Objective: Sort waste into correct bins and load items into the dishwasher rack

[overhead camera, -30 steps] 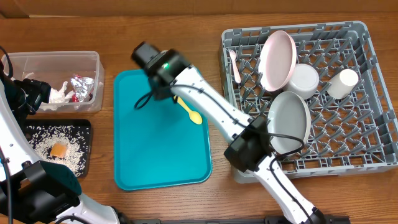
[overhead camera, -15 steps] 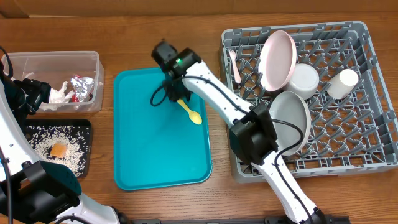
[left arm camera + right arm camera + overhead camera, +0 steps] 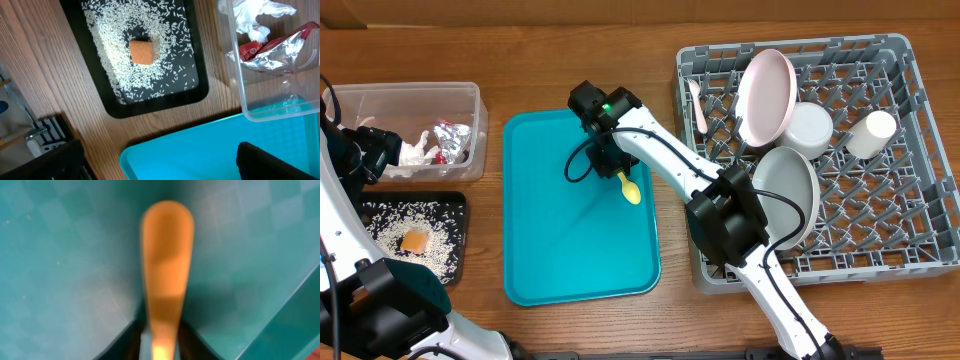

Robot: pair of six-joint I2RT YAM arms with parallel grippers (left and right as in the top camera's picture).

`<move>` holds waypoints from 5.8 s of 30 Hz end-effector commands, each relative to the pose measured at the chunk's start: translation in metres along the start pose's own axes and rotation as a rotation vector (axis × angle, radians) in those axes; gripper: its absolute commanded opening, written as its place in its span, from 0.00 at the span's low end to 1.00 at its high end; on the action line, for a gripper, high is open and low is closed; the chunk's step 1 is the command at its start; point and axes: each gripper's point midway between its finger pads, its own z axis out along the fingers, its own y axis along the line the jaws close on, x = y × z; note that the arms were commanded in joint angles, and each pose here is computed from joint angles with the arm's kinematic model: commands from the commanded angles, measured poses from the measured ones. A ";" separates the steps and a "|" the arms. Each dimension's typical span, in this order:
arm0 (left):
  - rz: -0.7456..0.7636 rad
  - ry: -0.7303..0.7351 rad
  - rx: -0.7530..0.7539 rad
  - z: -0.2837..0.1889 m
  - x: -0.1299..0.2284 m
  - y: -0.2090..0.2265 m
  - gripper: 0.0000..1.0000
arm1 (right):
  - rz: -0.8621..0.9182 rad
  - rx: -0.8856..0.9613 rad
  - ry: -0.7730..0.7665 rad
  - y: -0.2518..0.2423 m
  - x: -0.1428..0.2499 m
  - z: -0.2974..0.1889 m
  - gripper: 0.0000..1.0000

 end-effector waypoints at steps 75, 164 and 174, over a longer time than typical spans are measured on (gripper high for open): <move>-0.006 -0.010 -0.002 -0.002 0.001 0.000 1.00 | 0.424 0.103 0.096 0.049 0.051 -0.005 0.70; -0.006 -0.013 0.000 -0.002 0.001 -0.001 1.00 | 0.280 0.037 -0.086 -0.176 0.046 -0.136 0.96; -0.006 -0.013 0.000 -0.002 0.001 -0.001 1.00 | 0.420 0.047 -0.141 -0.177 0.049 -0.180 1.00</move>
